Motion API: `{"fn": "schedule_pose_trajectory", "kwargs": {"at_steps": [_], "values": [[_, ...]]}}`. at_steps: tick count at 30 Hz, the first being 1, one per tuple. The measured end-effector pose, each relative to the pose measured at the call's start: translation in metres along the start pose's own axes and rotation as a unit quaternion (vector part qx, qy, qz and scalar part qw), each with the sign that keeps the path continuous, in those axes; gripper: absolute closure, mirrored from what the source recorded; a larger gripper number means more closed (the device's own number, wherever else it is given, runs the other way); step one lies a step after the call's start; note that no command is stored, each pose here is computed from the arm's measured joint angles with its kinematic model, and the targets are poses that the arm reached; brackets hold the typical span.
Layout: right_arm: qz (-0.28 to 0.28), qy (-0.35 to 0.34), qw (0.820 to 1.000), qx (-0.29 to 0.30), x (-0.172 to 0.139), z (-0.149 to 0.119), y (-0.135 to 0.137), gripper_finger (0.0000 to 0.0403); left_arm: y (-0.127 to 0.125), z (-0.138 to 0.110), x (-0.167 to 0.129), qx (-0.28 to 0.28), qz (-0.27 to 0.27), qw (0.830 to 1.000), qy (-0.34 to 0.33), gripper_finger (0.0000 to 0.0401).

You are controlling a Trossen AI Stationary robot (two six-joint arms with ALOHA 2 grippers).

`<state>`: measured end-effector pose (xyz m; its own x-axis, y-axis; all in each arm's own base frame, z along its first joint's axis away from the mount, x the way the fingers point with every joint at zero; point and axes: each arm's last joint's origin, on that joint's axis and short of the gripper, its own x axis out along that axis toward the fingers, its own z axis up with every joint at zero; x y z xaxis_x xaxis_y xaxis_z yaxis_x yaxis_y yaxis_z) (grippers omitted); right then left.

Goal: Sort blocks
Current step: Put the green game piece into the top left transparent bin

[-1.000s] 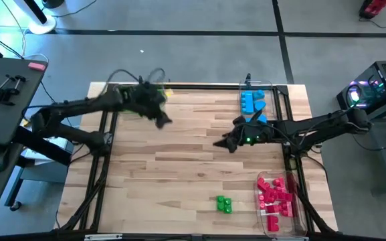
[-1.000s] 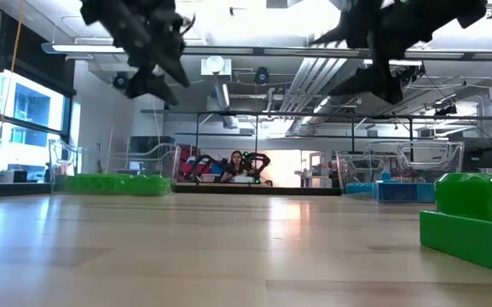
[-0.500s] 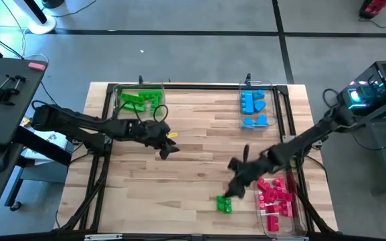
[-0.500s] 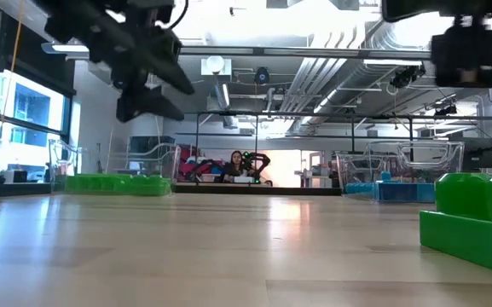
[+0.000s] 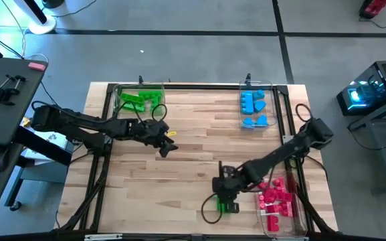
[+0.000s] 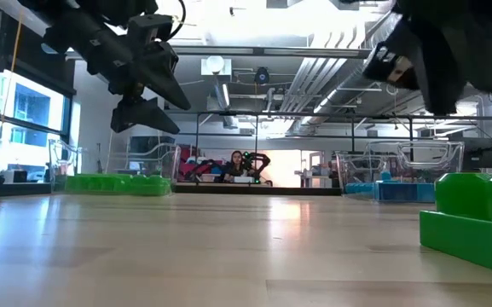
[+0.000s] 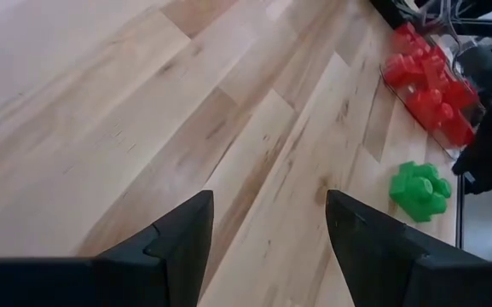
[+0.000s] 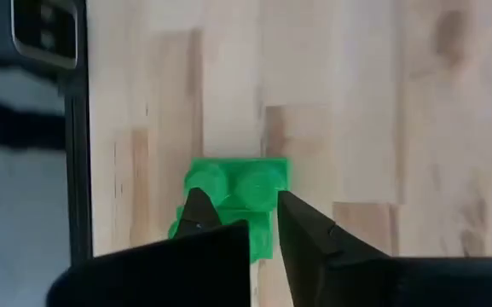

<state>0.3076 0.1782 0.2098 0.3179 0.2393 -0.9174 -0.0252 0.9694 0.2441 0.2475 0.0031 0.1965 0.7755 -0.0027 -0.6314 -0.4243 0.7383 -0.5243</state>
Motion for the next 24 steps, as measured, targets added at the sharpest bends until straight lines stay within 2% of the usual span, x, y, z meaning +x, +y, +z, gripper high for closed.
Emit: {"fn": "schedule_pose_trajectory", "kwargs": {"at_steps": [4,9,17,24], "values": [[0.023,0.029,0.999,-0.033,0.017,0.001,0.002,0.0399,0.000,0.000,0.000,0.000,0.000,1.000,0.000,0.0190],[0.032,0.024,0.998,-0.046,0.025,0.003,0.004,0.0402,0.000,0.000,0.000,0.000,0.000,1.000,0.001,0.0190],[0.026,0.036,0.996,-0.073,0.027,0.000,0.003,0.0403,0.000,-0.001,0.000,0.001,0.002,1.000,0.003,0.0190],[0.022,0.046,0.993,-0.104,0.041,0.000,0.001,0.0403,0.000,-0.001,0.000,0.000,0.003,1.000,0.005,0.0190]]}}
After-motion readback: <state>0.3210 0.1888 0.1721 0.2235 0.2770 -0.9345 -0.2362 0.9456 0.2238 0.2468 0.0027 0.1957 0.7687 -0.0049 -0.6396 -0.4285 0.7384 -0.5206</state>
